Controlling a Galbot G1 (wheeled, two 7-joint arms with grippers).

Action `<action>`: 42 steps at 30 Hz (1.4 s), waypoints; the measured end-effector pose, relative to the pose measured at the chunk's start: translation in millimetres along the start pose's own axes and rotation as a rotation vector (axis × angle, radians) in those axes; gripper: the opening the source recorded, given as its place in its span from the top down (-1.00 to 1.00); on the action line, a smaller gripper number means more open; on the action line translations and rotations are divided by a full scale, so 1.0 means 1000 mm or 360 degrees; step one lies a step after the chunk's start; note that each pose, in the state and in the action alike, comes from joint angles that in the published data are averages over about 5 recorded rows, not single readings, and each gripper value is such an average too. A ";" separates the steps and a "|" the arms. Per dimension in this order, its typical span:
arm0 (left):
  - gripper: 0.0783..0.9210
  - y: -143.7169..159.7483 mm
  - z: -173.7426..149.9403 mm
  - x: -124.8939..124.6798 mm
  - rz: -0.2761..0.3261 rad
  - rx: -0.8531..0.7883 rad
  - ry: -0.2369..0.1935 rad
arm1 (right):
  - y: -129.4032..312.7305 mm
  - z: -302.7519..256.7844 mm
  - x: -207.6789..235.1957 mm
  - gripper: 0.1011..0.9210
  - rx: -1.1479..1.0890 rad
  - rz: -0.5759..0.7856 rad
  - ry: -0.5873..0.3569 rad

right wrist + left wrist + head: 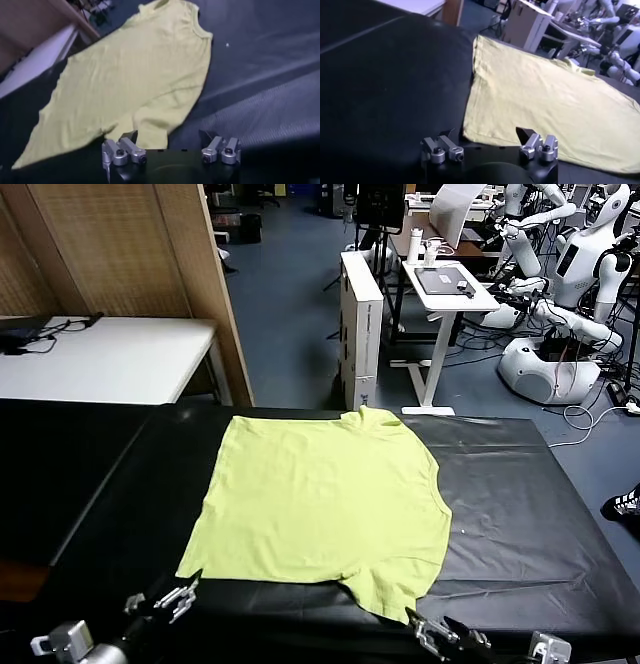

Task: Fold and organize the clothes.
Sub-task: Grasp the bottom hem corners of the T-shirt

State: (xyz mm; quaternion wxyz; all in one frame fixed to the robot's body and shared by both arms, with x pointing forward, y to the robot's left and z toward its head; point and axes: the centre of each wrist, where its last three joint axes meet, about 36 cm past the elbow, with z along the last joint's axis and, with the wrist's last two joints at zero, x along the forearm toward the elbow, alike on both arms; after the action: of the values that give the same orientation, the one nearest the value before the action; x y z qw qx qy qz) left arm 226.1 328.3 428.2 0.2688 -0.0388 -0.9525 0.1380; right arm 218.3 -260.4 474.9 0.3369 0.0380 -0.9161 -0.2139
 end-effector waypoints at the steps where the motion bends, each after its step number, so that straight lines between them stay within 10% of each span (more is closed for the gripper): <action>1: -0.97 0.000 0.000 -0.001 -0.0001 -0.0001 -0.0001 | 0.000 0.001 -0.001 -0.97 -0.0001 0.0000 0.0000; 12: -0.97 0.007 0.005 -0.012 -0.0030 0.0006 -0.0012 | 0.004 0.007 -0.011 -0.93 0.0001 -0.0004 0.0011; 25: -0.95 0.011 0.010 -0.015 -0.0048 0.0014 -0.0007 | 0.001 0.017 -0.023 -0.16 -0.0027 0.0001 0.0057; 34: -0.49 0.014 0.013 -0.016 -0.0065 0.0011 -0.0002 | 0.000 0.018 -0.020 0.70 -0.0027 0.0012 0.0072; 42: 0.18 0.016 0.014 -0.017 -0.0063 0.0014 0.0004 | -0.001 0.015 -0.015 0.91 -0.0021 0.0020 0.0056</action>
State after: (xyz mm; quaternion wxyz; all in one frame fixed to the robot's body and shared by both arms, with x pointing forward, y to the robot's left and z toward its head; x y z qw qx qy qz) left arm 233.4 337.3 403.6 0.2729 -0.0188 -0.9521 0.1368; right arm 220.4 -253.2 455.3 0.3545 0.0337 -0.9089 -0.2170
